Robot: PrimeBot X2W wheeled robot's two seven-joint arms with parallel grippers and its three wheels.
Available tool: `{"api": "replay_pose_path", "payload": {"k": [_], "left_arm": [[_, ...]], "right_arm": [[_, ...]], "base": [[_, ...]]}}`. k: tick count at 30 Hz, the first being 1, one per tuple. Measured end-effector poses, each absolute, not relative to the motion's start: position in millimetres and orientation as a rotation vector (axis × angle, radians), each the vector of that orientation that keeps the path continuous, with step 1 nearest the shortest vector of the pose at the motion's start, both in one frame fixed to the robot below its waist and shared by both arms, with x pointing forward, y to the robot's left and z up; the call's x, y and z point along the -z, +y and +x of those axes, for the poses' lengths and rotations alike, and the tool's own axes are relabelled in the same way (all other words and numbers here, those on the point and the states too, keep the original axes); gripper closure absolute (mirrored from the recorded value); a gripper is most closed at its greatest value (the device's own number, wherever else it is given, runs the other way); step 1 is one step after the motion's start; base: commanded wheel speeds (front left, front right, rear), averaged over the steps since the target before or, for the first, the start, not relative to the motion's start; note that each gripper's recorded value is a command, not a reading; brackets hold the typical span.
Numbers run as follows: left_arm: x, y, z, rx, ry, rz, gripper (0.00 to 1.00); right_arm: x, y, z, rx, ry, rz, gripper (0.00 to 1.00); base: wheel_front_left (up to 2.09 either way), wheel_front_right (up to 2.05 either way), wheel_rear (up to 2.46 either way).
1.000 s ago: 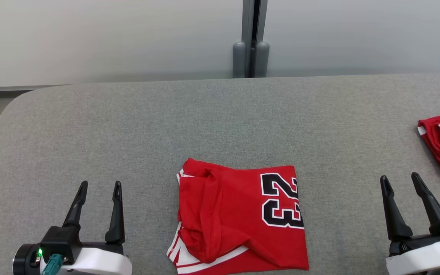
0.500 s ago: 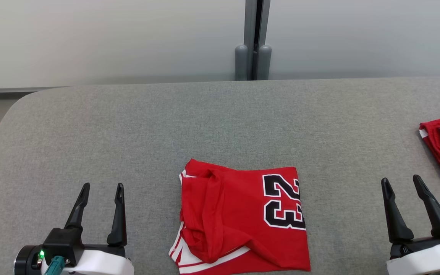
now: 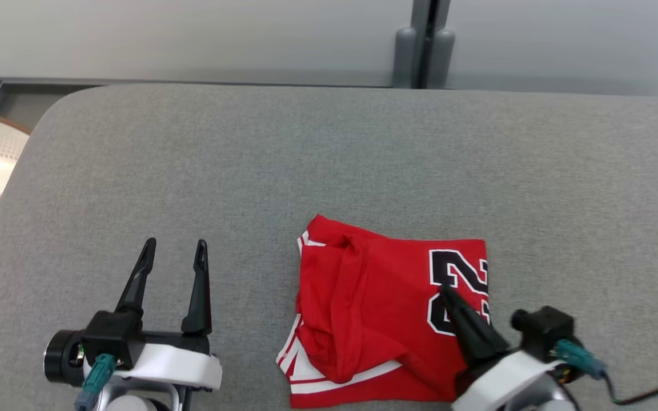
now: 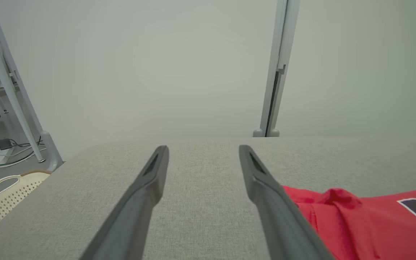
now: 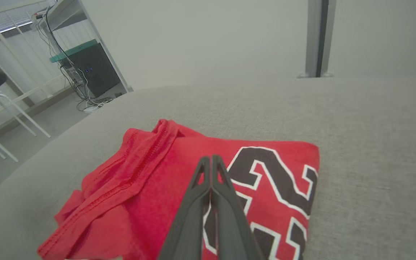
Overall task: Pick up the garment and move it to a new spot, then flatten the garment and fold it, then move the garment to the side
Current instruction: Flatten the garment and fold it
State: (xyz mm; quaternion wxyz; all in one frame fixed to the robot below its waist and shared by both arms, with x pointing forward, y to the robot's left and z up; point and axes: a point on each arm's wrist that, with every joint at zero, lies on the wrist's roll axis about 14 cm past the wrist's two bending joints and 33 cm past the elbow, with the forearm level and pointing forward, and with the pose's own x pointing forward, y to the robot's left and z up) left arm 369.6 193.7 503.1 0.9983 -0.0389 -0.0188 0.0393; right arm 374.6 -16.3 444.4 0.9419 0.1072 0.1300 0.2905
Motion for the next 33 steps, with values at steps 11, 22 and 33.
{"api": "replay_pose_path", "payload": {"k": [11,22,33], "left_arm": [[-494.5,208.5,376.8,-0.132,-0.025,-0.077,0.00],[-492.6,208.6,379.6,-0.135,-0.025,-0.085,0.00],[-499.8,206.6,367.7,-0.117,-0.045,-0.081,0.00]], "right_arm": [[-390.5,73.5,322.3,-0.902,0.522,0.254,1.00],[-395.9,69.9,331.3,-0.931,0.496,0.265,1.00],[-441.8,-18.5,385.8,-0.642,0.248,0.270,0.00]], "base": [[0.00,0.00,0.00],[0.00,0.00,0.00],[0.00,0.00,0.00]]}}
